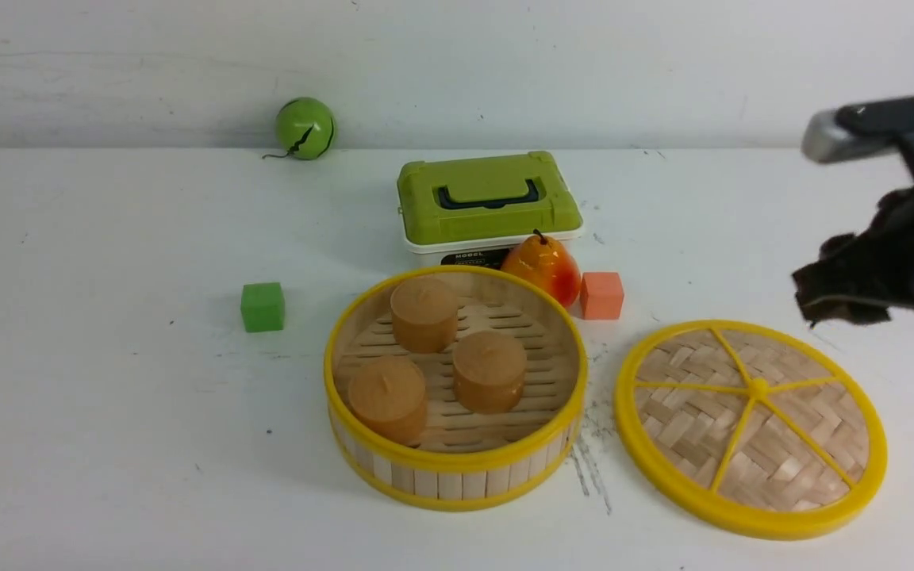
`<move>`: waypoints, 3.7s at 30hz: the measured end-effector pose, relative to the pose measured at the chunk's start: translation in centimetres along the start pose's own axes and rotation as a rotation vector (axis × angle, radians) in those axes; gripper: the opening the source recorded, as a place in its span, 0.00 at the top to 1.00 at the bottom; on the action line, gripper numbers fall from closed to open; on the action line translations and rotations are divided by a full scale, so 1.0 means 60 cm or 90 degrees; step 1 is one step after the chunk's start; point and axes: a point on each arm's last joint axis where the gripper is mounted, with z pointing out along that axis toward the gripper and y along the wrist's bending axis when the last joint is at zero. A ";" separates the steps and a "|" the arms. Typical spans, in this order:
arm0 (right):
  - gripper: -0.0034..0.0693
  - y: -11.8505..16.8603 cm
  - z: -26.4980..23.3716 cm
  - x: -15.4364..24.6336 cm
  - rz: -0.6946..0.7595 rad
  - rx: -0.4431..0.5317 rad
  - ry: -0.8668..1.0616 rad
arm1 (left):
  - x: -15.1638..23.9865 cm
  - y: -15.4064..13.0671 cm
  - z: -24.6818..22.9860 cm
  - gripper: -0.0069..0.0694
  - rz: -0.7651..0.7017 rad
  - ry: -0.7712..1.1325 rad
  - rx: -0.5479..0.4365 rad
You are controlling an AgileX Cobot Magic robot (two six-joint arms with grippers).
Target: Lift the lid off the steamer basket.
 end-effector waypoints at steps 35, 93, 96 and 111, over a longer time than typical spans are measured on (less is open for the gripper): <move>0.69 0.026 -0.233 0.207 -0.047 0.016 -0.244 | 0.000 0.000 0.000 0.60 0.000 0.002 0.000; 0.98 -0.025 -0.047 0.471 0.091 0.149 -0.374 | 0.001 0.000 0.000 0.60 0.000 0.003 -0.001; 0.97 -0.025 -0.047 0.471 0.091 0.149 -0.374 | 0.001 0.000 0.000 0.60 0.000 0.003 -0.001; 0.96 -0.025 -0.047 0.471 0.091 0.149 -0.374 | 0.001 0.000 0.000 0.60 0.000 0.003 -0.001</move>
